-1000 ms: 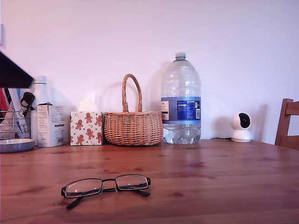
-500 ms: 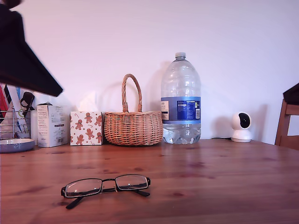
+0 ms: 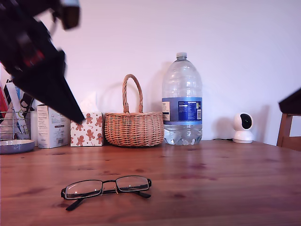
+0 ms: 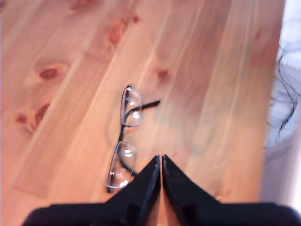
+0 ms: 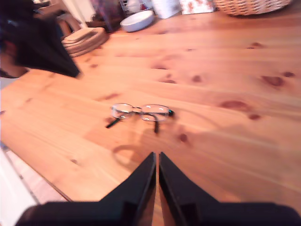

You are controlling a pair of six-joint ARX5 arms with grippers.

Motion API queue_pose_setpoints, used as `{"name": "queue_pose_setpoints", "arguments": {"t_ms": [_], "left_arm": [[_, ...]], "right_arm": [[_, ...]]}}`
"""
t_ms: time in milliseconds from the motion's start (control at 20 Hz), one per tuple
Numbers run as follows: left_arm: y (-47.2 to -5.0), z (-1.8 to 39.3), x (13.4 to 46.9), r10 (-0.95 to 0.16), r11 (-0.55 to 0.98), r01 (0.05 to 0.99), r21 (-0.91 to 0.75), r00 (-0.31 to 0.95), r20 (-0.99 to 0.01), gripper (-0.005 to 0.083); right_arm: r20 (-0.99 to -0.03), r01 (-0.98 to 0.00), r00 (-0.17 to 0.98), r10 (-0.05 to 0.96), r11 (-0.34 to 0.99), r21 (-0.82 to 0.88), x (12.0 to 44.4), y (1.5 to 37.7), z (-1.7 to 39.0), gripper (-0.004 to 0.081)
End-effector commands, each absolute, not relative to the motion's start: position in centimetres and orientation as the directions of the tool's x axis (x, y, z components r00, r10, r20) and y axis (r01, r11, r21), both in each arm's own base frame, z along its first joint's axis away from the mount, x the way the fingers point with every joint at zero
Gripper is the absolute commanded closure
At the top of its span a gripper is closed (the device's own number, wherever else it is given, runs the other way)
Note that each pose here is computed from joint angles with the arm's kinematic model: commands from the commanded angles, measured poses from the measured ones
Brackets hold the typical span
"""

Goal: Pick up the glasses and open them, then place them back on the table

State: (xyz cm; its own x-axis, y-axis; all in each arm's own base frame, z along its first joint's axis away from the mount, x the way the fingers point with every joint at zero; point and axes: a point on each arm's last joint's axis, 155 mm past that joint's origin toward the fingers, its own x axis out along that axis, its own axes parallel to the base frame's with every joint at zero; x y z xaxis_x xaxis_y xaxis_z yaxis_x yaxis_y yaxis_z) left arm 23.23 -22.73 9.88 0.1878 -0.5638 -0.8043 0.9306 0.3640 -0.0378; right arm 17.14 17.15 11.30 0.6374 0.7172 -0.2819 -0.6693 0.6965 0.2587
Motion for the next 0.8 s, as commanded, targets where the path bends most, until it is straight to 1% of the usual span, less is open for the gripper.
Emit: {"name": "queue_pose_setpoints", "arguments": {"t_ms": [0, 150, 250, 350, 500, 550, 650, 750], "left_arm": [[-22.9, 9.1, 23.7, -0.539, 0.346, 0.938, -0.022, 0.180, -0.823, 0.0782], [-23.0, 7.9, 24.3, -0.506, 0.343, 0.939, -0.021, 0.165, -0.847, 0.0778], [-23.1, 7.6, 24.9, -0.495, 0.331, 0.944, -0.006, 0.168, -0.853, 0.0722], [-23.5, 7.8, 25.4, -0.496, 0.309, 0.951, 0.011, 0.171, -0.851, 0.0670], [-23.8, 7.8, 25.9, -0.497, 0.264, 0.964, 0.041, 0.172, -0.851, 0.0539], [-23.9, 7.8, 26.0, -0.499, 0.251, 0.967, 0.052, 0.175, -0.849, 0.0516], [-24.1, 7.6, 26.4, -0.501, 0.245, 0.967, 0.064, 0.183, -0.846, 0.0517], [-24.3, 7.3, 26.9, -0.499, 0.245, 0.967, 0.076, 0.193, -0.845, 0.0517]], "right_arm": [[-0.263, -0.697, 0.616, 0.743, 0.669, 0.259, 16.9, 17.9, 11.6, 0.0782], [-0.285, -0.703, 0.598, 0.749, 0.661, 0.263, 16.9, 18.3, 11.1, 0.0782], [-0.314, -0.697, 0.591, 0.743, 0.666, 0.266, 17.0, 18.5, 10.4, 0.0782], [-0.313, -0.703, 0.591, 0.743, 0.665, 0.253, 17.3, 18.7, 10.5, 0.0782], [-0.324, -0.702, 0.596, 0.734, 0.673, 0.234, 17.8, 18.8, 10.2, 0.0782], [-0.335, -0.694, 0.600, 0.726, 0.681, 0.232, 18.0, 18.8, 9.9, 0.0782], [-0.366, -0.693, 0.596, 0.714, 0.688, 0.214, 18.2, 18.7, 9.1, 0.0782], [-0.372, -0.701, 0.594, 0.713, 0.686, 0.194, 18.4, 18.9, 8.9, 0.0782]]}}
